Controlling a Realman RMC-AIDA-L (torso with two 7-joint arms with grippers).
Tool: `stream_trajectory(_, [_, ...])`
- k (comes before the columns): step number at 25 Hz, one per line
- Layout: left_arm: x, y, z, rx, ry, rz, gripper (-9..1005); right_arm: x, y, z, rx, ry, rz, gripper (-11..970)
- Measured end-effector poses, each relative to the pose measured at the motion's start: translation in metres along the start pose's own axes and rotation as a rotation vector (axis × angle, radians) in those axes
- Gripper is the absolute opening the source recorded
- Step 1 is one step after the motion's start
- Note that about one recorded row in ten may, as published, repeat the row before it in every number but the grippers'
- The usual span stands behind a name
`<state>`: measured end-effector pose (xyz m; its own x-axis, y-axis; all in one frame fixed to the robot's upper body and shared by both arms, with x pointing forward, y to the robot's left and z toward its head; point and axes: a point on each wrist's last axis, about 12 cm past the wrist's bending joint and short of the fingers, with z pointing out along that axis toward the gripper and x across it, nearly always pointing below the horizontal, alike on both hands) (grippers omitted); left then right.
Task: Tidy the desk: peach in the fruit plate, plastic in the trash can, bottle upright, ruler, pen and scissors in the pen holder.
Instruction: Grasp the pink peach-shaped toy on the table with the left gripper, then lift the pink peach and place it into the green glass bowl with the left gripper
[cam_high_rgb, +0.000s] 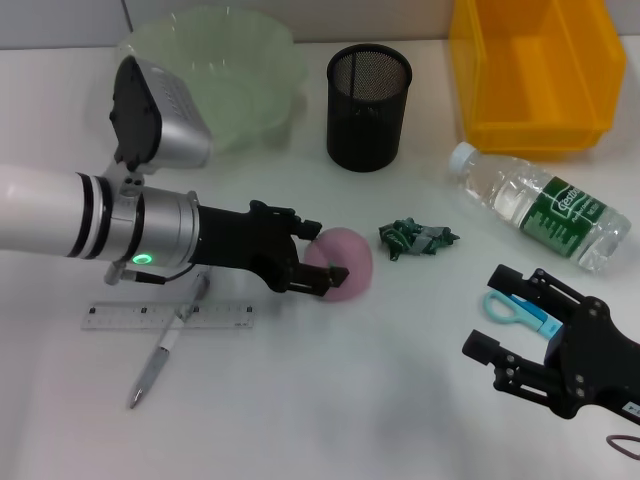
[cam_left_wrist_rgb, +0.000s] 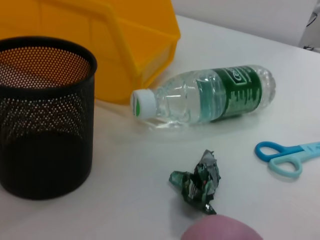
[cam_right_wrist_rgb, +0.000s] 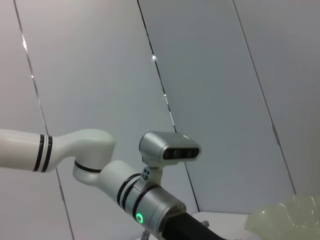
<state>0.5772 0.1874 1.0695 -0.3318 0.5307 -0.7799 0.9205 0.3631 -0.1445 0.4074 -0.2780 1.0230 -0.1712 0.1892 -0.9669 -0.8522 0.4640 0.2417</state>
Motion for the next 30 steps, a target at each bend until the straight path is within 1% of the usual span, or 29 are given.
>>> stream_trajectory(7, [0.0, -0.001, 0.008, -0.029, -0.007, -0.002, 740, 0.0, 0.0, 0.0, 0.0, 0.0, 0.0, 838])
stream_trajectory(12, [0.003, -0.004, 0.013, -0.036, 0.016, 0.013, 725, 0.0, 0.0, 0.0, 0.0, 0.0, 0.0, 838])
stream_trajectory(20, [0.007, -0.002, 0.009, -0.065, -0.021, -0.03, 701, 0.0, 0.0, 0.0, 0.002, 0.001, 0.0, 838])
stream_trajectory(22, [0.008, -0.001, 0.007, -0.073, -0.03, -0.039, 506, 0.0, 0.0, 0.0, 0.003, 0.002, 0.0, 838])
stream_trajectory(28, [0.005, 0.001, 0.0, -0.093, -0.063, -0.043, 313, 0.0, -0.002, 0.0, 0.009, 0.002, -0.003, 838])
stream_trajectory(30, [0.002, 0.003, -0.007, -0.112, -0.097, -0.044, 290, 0.0, -0.002, 0.0, 0.011, 0.002, -0.003, 838])
